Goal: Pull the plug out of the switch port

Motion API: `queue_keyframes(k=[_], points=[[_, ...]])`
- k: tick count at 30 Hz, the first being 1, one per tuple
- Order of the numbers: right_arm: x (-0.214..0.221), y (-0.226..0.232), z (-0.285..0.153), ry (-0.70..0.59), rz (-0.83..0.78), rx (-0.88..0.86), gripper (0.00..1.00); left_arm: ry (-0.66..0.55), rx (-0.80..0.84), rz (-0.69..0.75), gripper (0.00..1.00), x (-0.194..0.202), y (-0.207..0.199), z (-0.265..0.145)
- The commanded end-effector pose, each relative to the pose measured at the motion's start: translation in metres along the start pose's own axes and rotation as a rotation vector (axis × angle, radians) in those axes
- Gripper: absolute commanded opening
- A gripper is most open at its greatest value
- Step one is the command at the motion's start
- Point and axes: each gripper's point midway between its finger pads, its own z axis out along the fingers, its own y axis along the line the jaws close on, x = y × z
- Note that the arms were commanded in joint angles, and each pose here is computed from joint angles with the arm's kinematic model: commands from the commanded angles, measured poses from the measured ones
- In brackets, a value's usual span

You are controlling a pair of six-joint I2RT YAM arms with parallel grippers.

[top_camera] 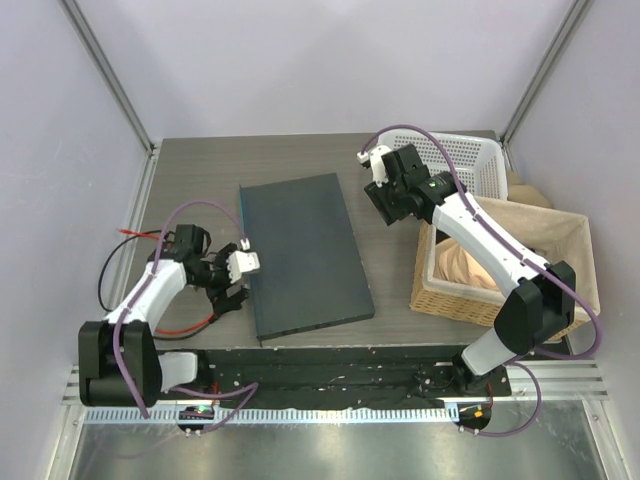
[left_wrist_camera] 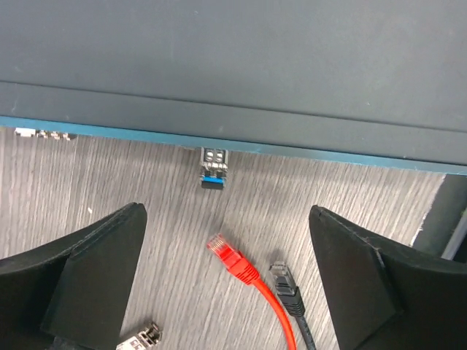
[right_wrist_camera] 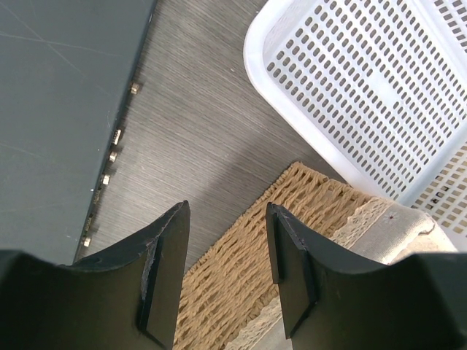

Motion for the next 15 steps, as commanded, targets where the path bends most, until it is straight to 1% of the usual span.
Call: queue_keyframes(k=[1,3,4,5,6,7,10,11,12,14,15], points=[[-0.012,-0.004,-0.009,-0.054,-0.001,0.013,0.53,-0.040,-0.105,0.144,1.00,-0.008,0.023,-0.001],[-0.013,-0.003,-0.010,-0.055,-0.001,0.011,0.53,-0.034,-0.070,0.126,1.00,-0.007,0.026,0.006],[-0.013,-0.003,-0.010,-0.057,0.001,0.010,0.53,-0.039,-0.078,0.130,1.00,-0.013,0.036,0.003],[-0.014,-0.003,-0.010,-0.057,0.001,0.010,0.53,-0.039,-0.061,0.117,0.98,-0.014,0.038,0.005],[-0.015,-0.004,-0.010,-0.059,0.001,0.011,0.53,-0.035,-0.035,0.098,0.96,-0.012,0.040,0.010],[-0.016,-0.003,-0.011,-0.062,-0.001,0.013,0.53,-0.039,-0.038,0.106,0.94,-0.017,0.048,0.009],[-0.014,-0.006,-0.012,-0.061,-0.003,0.020,0.53,-0.045,0.016,0.113,0.87,-0.019,0.052,0.014],[-0.014,-0.005,-0.012,-0.059,-0.006,0.020,0.53,-0.051,0.042,0.101,0.82,-0.020,0.049,0.015],[-0.013,-0.005,-0.012,-0.059,-0.007,0.021,0.53,-0.038,0.070,0.090,0.78,-0.018,0.047,0.019],[-0.012,-0.006,-0.012,-0.057,-0.012,0.024,0.53,-0.032,0.098,0.093,0.74,-0.021,0.046,0.018],[-0.010,-0.005,-0.012,-0.054,-0.014,0.024,0.53,-0.035,0.109,0.095,0.73,-0.022,0.045,0.018]])
